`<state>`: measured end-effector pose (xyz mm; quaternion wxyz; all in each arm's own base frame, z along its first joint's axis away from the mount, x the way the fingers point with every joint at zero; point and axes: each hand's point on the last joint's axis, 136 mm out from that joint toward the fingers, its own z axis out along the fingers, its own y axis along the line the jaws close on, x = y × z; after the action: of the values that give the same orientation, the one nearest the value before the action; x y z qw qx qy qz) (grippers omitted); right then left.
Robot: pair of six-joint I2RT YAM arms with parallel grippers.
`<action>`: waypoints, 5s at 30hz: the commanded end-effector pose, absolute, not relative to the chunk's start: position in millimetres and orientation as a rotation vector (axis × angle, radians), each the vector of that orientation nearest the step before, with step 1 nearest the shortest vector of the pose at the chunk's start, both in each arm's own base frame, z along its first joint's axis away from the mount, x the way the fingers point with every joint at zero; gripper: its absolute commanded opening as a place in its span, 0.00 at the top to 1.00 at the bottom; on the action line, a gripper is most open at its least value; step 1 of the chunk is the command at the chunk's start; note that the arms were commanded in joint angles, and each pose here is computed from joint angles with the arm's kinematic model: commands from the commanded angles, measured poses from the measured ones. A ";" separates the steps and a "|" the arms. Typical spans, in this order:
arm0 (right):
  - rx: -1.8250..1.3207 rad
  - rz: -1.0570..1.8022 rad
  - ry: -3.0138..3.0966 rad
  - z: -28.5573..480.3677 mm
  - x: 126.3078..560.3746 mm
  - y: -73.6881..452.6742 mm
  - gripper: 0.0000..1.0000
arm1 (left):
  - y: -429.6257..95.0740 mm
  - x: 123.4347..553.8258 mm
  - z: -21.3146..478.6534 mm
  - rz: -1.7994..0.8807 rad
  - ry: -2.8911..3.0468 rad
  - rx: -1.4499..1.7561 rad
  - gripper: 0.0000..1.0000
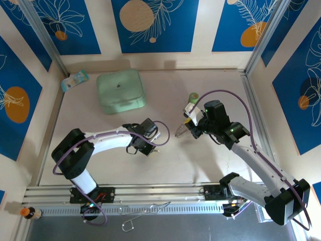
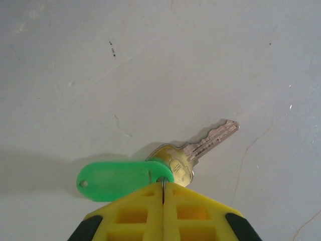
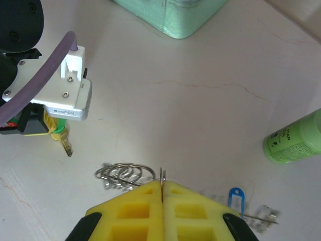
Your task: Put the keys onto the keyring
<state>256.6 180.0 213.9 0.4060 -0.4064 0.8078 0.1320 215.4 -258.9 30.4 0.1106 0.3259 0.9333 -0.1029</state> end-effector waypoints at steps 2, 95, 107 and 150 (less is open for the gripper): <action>-0.998 0.353 1.981 236.2 256.4 181.3 1.00 | -256.6 217.5 40.6 -0.277 2.725 0.960 1.00; -1.626 1.218 1.235 271.7 154.8 301.4 1.00 | -279.6 140.1 268.4 -1.108 1.026 1.339 1.00; -1.633 1.253 1.233 275.0 154.6 301.2 1.00 | -280.1 132.2 272.6 -1.230 1.025 1.358 1.00; -1.642 1.155 1.241 277.7 153.9 301.9 1.00 | -273.3 145.4 263.7 -1.117 1.137 1.320 0.72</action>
<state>157.2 302.3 272.6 0.3714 -0.6425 0.4929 0.4541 141.9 -276.3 257.1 0.4954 0.5491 0.4717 -0.4801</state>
